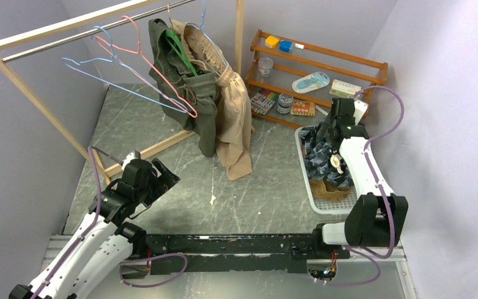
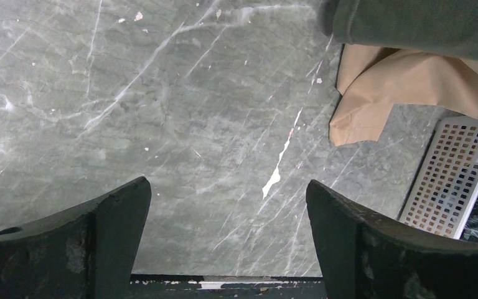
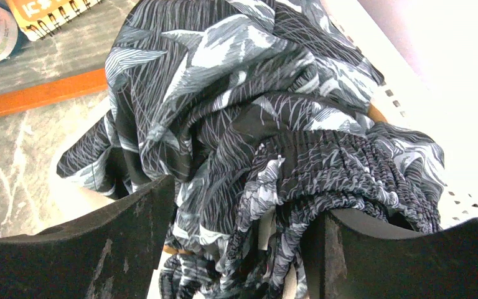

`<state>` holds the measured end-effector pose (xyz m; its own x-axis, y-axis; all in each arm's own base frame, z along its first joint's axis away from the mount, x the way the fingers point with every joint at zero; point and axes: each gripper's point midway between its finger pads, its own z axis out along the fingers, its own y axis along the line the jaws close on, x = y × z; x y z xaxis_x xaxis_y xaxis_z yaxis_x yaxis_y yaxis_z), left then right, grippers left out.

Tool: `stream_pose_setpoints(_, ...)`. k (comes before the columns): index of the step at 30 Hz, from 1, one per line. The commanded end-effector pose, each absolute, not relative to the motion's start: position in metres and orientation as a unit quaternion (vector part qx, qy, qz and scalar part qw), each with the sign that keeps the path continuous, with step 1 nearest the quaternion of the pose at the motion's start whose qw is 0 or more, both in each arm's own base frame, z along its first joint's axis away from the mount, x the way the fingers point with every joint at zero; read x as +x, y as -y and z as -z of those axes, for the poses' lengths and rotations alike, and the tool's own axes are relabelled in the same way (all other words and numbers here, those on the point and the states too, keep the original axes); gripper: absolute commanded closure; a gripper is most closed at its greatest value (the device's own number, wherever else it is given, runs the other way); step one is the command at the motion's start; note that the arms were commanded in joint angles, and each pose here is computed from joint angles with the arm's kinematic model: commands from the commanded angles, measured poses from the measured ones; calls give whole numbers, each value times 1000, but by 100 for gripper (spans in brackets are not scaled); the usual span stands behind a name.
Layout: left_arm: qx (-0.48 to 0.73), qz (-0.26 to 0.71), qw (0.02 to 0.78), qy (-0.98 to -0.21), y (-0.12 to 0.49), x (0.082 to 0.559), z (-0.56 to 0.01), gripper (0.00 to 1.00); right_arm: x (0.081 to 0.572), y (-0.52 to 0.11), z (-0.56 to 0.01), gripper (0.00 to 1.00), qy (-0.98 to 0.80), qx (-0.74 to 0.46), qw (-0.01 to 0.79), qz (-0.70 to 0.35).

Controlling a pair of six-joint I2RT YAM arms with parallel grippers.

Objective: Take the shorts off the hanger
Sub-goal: Place the shorts in the basket.

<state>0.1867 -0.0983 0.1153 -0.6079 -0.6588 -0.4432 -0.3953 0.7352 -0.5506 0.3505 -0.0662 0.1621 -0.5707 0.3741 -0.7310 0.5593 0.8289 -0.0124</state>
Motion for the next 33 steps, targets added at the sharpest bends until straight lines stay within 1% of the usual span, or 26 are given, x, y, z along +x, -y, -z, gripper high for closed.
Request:
stream_pose_setpoints(1,-298,215,327,-871,102,189,-118,2,339,65,-185,25,-874,263,391,118)
stream_pose_setpoints(4,-296,213,326,-872,102,190,-117,2,339,65,-198,15,-868,256,411,114)
stream_pose_setpoints(9,-294,209,322,-876,102,190,-115,2,344,62,-223,12,-864,248,425,102)
stream_pose_setpoints(11,-294,209,322,-875,102,190,-115,2,348,59,-218,14,-864,246,429,95)
stream_pose_setpoints(14,-293,210,322,-875,102,190,-114,2,355,53,-188,26,-874,246,411,79)
stream_pose_setpoints(16,-293,211,321,-875,103,190,-114,2,356,45,-165,35,-891,247,375,66)
stream_pose_setpoints(17,-292,211,321,-876,103,190,-115,2,355,45,-158,37,-895,252,361,67)
stream_pose_setpoints(20,-293,214,320,-875,104,189,-116,2,353,50,-141,37,-888,270,364,80)
stream_pose_setpoints(23,-296,216,322,-873,103,189,-114,2,350,41,-96,34,-903,258,338,60)
stream_pose_setpoints(25,-296,216,324,-872,103,189,-115,2,353,29,-73,36,-922,236,305,34)
stream_pose_setpoints(27,-295,216,326,-872,103,190,-116,2,357,25,-62,38,-930,219,294,25)
stream_pose_setpoints(31,-291,214,325,-874,103,190,-119,2,361,31,-84,37,-922,217,319,39)
stream_pose_setpoints(33,-292,213,325,-874,102,190,-119,1,369,38,-118,35,-911,216,347,51)
